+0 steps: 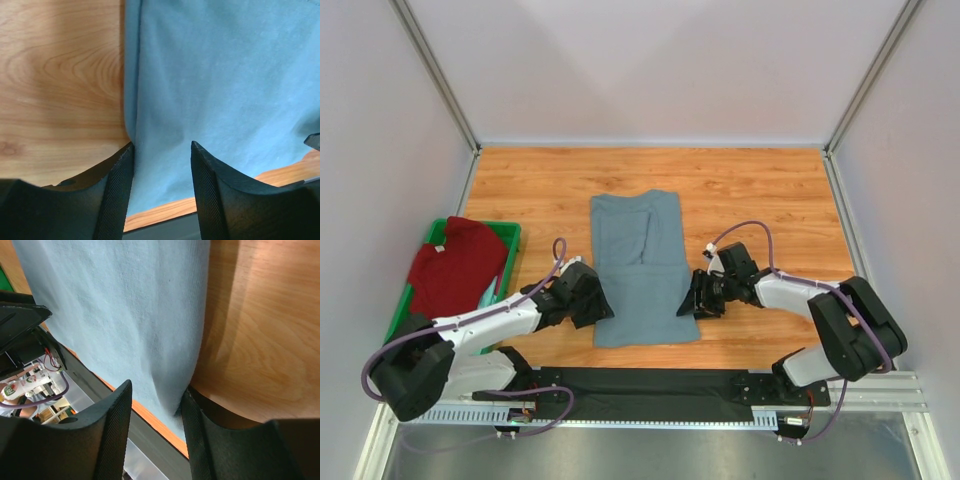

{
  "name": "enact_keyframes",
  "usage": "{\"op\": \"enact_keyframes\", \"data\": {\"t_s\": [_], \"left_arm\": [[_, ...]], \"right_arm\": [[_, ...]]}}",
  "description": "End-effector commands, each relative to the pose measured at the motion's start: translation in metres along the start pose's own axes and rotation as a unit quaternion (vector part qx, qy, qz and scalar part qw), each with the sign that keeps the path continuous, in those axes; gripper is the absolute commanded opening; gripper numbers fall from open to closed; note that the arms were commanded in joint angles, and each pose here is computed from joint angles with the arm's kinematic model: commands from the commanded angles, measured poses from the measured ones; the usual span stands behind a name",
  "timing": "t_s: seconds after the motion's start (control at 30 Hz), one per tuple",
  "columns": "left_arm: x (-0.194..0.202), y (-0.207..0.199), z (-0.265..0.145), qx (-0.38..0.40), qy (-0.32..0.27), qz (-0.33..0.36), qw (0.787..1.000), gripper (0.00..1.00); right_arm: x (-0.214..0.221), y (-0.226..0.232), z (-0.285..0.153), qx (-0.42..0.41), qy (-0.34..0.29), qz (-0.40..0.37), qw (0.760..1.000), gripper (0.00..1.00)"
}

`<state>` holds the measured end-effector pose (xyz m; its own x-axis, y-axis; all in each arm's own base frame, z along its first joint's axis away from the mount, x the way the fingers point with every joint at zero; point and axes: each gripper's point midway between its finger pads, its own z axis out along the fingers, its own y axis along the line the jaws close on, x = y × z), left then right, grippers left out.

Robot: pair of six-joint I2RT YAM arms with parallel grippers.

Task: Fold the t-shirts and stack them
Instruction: Fold the tshirt

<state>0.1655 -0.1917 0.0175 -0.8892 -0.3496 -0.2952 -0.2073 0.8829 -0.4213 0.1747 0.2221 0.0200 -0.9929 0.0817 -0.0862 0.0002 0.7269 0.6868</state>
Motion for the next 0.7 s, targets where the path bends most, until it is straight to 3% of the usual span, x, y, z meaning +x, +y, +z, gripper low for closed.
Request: {"op": "enact_keyframes", "data": {"t_s": [0.0, 0.17, 0.2, 0.3, 0.33, 0.4, 0.5, 0.67], "left_arm": [[0.025, 0.050, 0.010, -0.084, 0.042, 0.022, 0.995, 0.56], [0.027, 0.060, 0.006, -0.105, 0.049, 0.012, 0.993, 0.51], [0.028, 0.061, 0.005, -0.107, 0.050, 0.009, 0.993, 0.50], [0.028, 0.062, 0.003, -0.110, 0.053, 0.003, 0.993, 0.36], [0.029, 0.064, 0.002, -0.112, 0.056, 0.000, 0.992, 0.25], [0.030, 0.064, 0.001, -0.113, 0.059, -0.002, 0.992, 0.14], [0.035, 0.063, -0.001, -0.106, 0.073, -0.005, 0.992, 0.00], [0.035, 0.049, -0.007, -0.072, 0.077, -0.011, 0.994, 0.00]], "right_arm": [[0.019, -0.056, 0.009, 0.100, 0.009, 0.014, 0.995, 0.45], [0.020, -0.054, 0.011, 0.091, 0.009, 0.014, 0.996, 0.32], [0.021, -0.055, 0.011, 0.090, 0.009, 0.015, 0.996, 0.25], [0.022, -0.054, 0.011, 0.084, 0.008, 0.020, 0.996, 0.10], [0.023, -0.053, 0.010, 0.082, 0.008, 0.021, 0.996, 0.08], [0.022, -0.052, 0.008, 0.081, 0.004, 0.019, 0.997, 0.01], [0.021, -0.048, 0.004, 0.080, 0.003, 0.018, 0.997, 0.00], [0.023, -0.033, -0.008, 0.058, -0.002, 0.006, 0.998, 0.00]]}}
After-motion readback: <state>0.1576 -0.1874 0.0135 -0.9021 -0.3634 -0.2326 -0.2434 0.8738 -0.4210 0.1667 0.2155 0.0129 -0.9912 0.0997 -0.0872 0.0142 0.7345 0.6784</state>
